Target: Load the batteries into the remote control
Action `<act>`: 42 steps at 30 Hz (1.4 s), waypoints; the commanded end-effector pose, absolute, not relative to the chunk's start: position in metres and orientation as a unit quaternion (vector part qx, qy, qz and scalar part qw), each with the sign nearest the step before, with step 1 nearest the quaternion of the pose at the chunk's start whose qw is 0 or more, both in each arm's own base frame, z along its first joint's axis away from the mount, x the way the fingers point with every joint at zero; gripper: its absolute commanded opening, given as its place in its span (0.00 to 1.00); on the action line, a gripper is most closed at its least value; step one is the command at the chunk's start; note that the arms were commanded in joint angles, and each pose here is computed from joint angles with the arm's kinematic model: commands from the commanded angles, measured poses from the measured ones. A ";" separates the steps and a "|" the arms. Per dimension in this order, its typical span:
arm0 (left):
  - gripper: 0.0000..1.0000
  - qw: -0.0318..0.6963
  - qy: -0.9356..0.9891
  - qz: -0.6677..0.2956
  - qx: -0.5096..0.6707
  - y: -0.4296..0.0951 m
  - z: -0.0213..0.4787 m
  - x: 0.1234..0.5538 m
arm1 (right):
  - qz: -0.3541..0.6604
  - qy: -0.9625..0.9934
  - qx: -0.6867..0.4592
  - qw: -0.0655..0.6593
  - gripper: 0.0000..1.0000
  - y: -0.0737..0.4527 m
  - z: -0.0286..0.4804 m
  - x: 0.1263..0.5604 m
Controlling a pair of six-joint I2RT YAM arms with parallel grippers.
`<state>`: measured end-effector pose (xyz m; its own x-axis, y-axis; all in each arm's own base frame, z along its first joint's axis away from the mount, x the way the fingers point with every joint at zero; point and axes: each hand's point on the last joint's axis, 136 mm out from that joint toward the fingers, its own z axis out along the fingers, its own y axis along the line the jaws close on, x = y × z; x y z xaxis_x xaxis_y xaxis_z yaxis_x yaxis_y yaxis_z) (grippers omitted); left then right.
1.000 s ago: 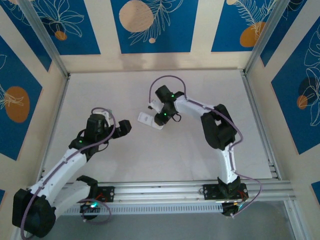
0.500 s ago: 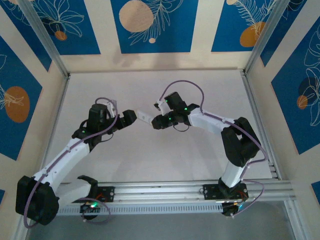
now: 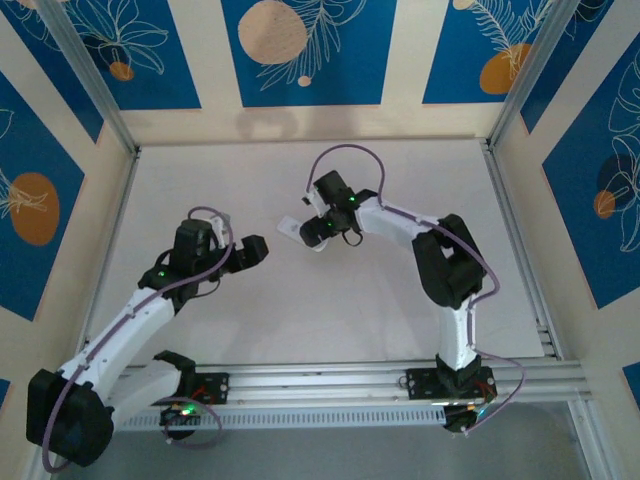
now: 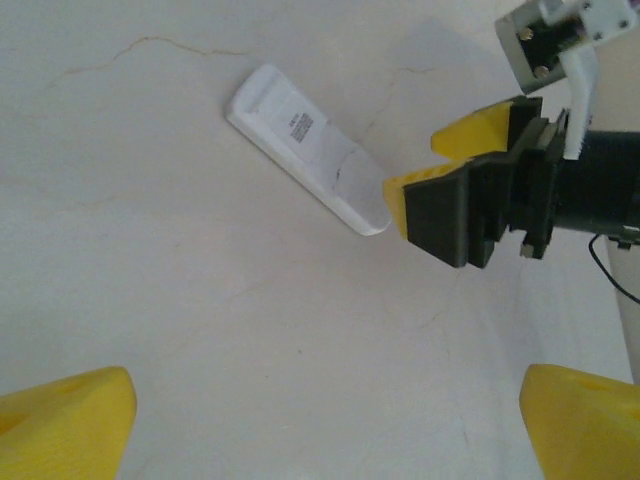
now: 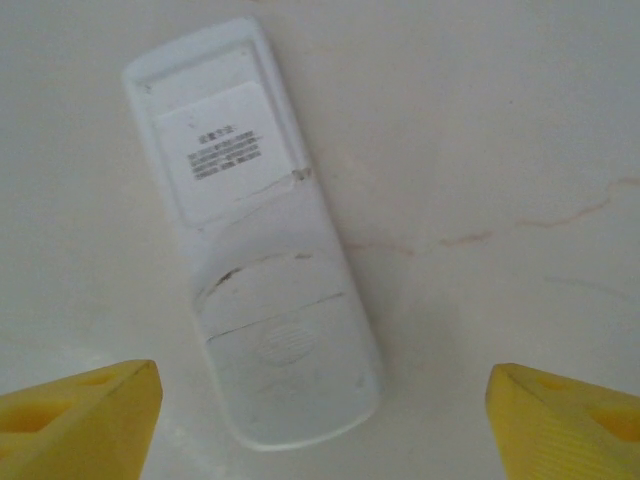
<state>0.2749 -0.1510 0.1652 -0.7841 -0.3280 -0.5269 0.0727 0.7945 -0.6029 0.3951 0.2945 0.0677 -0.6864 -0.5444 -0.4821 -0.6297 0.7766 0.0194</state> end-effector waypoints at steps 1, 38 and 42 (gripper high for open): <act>0.98 0.314 0.902 -0.289 -0.065 -0.144 0.153 0.268 | 0.050 0.896 -0.398 0.187 0.86 0.293 0.048 0.393; 0.90 0.282 0.886 -0.354 -0.098 -0.179 0.174 0.304 | 0.299 0.879 -0.296 0.225 0.43 0.349 0.142 0.295; 0.77 0.278 0.875 -0.389 -0.082 -0.205 0.179 0.311 | 0.307 0.874 -0.305 0.221 0.44 0.351 0.149 0.274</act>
<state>0.3041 -0.1815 0.1543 -0.8376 -0.3678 -0.4039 -0.0062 0.7457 -0.6663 0.2889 0.3384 0.1467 -0.6914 -0.4260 -0.5835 -0.6794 0.6579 0.3248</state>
